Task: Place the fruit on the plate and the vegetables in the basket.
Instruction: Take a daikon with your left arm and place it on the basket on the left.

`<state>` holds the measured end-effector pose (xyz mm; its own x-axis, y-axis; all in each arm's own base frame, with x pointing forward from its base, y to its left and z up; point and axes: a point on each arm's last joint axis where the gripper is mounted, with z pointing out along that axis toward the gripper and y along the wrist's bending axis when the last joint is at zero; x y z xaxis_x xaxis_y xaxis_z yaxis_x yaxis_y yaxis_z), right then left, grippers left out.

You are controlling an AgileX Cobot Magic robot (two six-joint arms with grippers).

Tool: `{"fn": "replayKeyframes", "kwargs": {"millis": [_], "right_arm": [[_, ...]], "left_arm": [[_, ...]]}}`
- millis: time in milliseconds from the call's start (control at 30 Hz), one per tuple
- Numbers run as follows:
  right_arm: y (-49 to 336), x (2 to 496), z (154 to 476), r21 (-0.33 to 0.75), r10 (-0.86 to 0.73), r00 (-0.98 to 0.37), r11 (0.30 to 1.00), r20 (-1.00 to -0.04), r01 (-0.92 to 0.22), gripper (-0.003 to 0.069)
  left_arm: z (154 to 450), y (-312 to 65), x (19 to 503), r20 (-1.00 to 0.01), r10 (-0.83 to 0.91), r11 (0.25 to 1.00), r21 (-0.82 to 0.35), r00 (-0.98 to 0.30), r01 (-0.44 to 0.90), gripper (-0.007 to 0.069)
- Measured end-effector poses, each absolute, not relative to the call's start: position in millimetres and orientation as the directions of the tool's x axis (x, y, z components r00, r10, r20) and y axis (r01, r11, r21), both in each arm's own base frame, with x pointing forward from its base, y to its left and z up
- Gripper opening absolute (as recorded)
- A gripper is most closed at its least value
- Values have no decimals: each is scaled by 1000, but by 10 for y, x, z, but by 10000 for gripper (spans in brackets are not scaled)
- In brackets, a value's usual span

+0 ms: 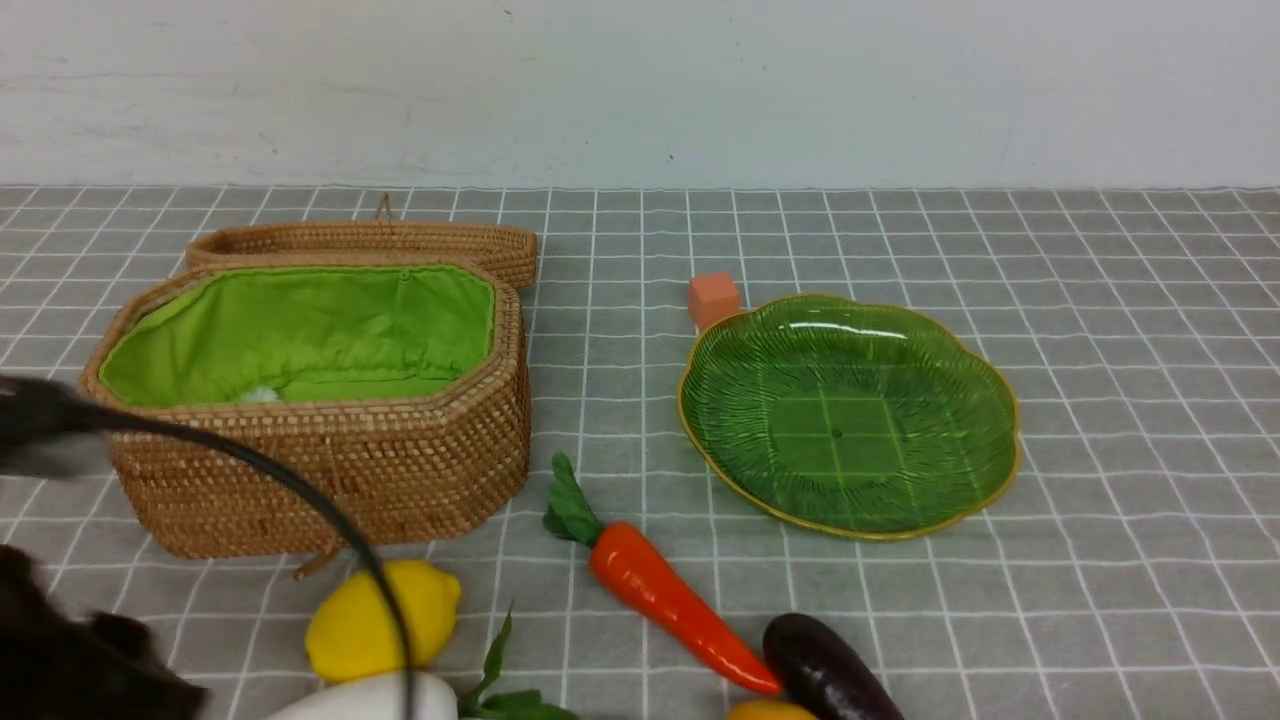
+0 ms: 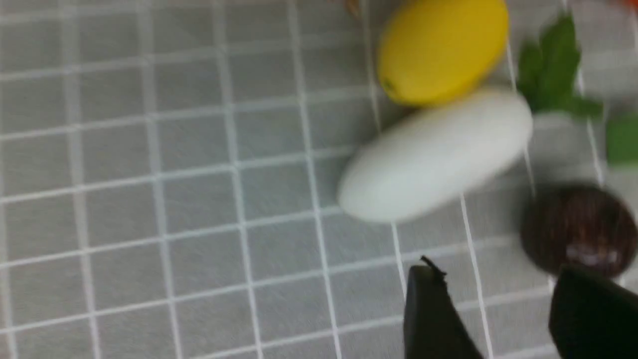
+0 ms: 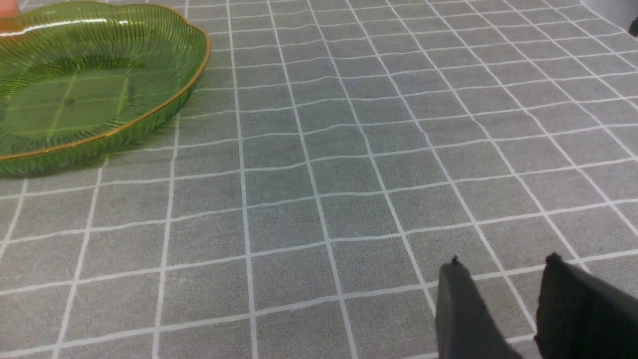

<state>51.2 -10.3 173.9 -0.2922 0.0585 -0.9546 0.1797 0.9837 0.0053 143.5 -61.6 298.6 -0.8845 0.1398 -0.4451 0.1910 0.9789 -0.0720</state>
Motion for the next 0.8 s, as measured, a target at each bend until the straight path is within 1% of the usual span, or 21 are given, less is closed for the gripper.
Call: {"fn": "replayKeyframes", "kwargs": {"millis": [33, 133, 167, 200, 233, 267, 400, 500, 533, 600, 733, 800], "right_arm": [[-103, 512, 1739, 5, 59, -292, 984, -955, 180, 240], [-103, 512, 1739, 5, 59, -292, 984, -955, 180, 240], [-103, 512, 1739, 5, 59, -292, 984, -955, 180, 240], [-103, 512, 1739, 5, 59, -292, 984, -955, 180, 240], [-103, 512, 1739, 5, 59, -292, 984, -955, 180, 240], [-103, 512, 1739, 5, 59, -292, 984, -955, 180, 240], [-103, 512, 1739, 5, 59, -292, 984, -955, 180, 240], [-103, 512, 1739, 5, 59, -292, 984, -955, 180, 240], [-103, 512, 1739, 5, 59, -292, 984, -955, 180, 240], [-103, 512, 1739, 5, 59, -292, 984, -955, 180, 240], [-103, 512, 1739, 5, 59, -292, 984, -955, 180, 240], [-103, 512, 1739, 5, 59, -292, 984, -955, 180, 240]], "left_arm": [[2886, -686, 1521, -392, 201, 970, -50, -898, 239, 421], [2673, -782, 1700, -293, 372, 923, 18, -881, 384, 519], [2673, -781, 1701, -294, 373, 923, 19, -880, 385, 519], [2557, -822, 1792, -243, 493, 867, 55, -835, 495, 566], [2545, -827, 1803, -240, 506, 859, 59, -828, 508, 569], [2452, -859, 1874, -204, 606, 793, 84, -769, 603, 592], [2253, -936, 2033, -160, 758, 651, 113, -633, 751, 599], [2111, -989, 2158, -158, 802, 595, 135, -576, 792, 591], [2102, -991, 2166, -158, 804, 592, 137, -573, 794, 591], [1984, -1017, 2257, -148, 822, 569, 158, -550, 807, 586], [1797, -1040, 2321, -94, 832, 555, 139, -547, 820, 579], [1755, -1045, 2329, -80, 832, 555, 129, -549, 822, 562]]}}
